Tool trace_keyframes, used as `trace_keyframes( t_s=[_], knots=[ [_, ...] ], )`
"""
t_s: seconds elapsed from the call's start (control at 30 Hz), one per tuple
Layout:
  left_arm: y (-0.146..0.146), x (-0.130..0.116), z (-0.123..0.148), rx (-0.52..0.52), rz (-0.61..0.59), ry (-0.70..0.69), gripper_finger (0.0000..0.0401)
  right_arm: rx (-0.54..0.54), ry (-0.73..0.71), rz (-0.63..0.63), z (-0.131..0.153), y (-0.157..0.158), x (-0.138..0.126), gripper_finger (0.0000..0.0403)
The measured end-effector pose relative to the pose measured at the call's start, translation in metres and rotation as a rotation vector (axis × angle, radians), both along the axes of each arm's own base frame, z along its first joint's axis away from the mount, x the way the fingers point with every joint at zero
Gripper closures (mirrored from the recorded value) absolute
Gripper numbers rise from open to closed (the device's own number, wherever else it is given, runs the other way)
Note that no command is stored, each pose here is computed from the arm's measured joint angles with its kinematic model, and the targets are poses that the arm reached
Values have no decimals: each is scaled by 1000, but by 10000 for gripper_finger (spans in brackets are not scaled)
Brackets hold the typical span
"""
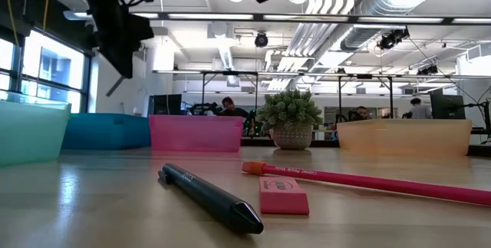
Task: Sort crayons/erasers/pens/pencils in bins
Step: Put the gray crayon into the blue bin
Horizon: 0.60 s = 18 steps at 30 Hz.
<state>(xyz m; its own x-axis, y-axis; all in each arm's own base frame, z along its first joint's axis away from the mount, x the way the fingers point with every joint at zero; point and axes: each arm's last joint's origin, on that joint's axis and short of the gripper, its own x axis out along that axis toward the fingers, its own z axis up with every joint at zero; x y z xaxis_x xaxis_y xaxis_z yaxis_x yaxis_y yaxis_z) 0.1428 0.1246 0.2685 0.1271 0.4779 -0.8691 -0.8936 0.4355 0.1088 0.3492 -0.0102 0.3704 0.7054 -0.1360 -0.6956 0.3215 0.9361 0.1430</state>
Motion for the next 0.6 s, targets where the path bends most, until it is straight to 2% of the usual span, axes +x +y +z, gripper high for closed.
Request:
trace_keyframes(
  t_s=[0.23,0.6],
  knots=[
    [10,-13,-21,-112,23,26,382,113,43,-91,-21,10,0,231],
    [25,-20,-37,-172,35,90,382,249,129,-187,-58,40,-5,231]
  ],
)
